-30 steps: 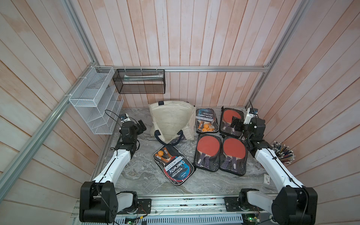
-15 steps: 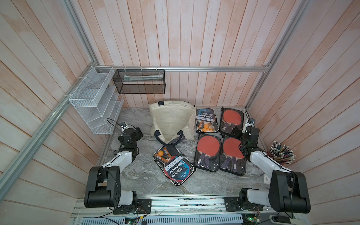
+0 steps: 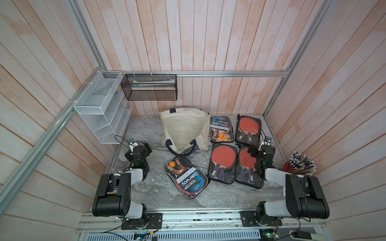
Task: Remove the ping pong set from the canvas bag
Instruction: Reset both arms
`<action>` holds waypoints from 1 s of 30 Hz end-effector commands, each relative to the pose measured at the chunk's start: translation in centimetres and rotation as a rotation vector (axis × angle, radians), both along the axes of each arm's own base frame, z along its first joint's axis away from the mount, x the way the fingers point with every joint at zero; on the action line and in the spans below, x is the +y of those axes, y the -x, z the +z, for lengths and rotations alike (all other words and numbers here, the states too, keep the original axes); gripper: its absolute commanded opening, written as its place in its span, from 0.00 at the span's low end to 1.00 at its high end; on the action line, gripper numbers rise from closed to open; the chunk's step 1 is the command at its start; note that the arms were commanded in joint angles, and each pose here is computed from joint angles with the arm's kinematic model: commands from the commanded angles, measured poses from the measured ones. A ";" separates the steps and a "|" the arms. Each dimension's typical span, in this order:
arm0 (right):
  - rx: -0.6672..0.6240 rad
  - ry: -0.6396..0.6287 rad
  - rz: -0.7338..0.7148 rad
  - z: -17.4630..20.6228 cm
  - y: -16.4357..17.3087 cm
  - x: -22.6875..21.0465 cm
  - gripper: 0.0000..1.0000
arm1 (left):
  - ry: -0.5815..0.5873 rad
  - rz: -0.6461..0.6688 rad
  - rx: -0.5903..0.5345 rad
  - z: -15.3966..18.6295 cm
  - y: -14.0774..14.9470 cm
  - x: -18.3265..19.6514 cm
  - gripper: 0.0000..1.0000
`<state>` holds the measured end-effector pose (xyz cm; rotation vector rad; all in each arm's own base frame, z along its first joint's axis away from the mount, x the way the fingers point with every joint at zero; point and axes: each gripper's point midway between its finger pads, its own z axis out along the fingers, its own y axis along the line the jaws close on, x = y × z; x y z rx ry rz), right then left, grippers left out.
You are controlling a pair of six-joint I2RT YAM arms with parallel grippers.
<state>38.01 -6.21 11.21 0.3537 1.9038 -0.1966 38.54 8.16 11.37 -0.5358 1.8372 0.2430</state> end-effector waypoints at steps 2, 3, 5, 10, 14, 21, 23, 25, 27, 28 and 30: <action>-0.105 0.031 0.017 1.8 -0.5 -0.1 0.98 | -0.029 -0.019 -0.075 1.5 -0.3 -0.1 1.00; -0.112 0.036 0.046 1.8 -0.7 0.4 0.98 | -0.033 -0.031 -0.076 1.5 -0.3 -0.3 1.00; -0.115 0.028 0.108 1.8 -1.1 1.4 0.98 | -0.046 -0.055 -0.096 1.8 -0.2 -0.8 1.00; -0.271 0.043 0.161 1.9 1.2 2.5 0.98 | -0.076 -0.122 -0.165 2.5 0.8 -2.2 1.00; -0.227 0.053 0.213 1.5 0.8 3.3 0.98 | -0.085 -0.143 -0.172 2.6 0.8 -2.6 1.00; -0.208 0.070 0.296 1.3 0.3 4.8 0.98 | -0.126 -0.217 -0.228 3.2 1.8 -4.2 1.00; -0.210 0.076 0.304 1.3 0.3 5.1 0.98 | -0.142 -0.260 -0.237 3.2 1.9 -5.0 1.00; -0.209 0.076 0.304 1.3 0.3 5.1 0.98 | -0.157 -0.318 -0.214 2.4 1.3 -5.9 1.00; -0.208 0.076 0.304 1.3 0.3 5.1 0.98 | -0.181 -0.337 -0.210 2.0 0.5 -6.4 1.00; -0.205 0.074 0.301 1.2 0.3 5.0 0.98 | -0.164 -0.350 -0.159 1.4 0.2 -6.6 1.00; -0.197 0.064 0.293 1.1 0.1 4.7 0.98 | -0.139 -0.350 -0.184 1.6 -0.1 -6.0 1.00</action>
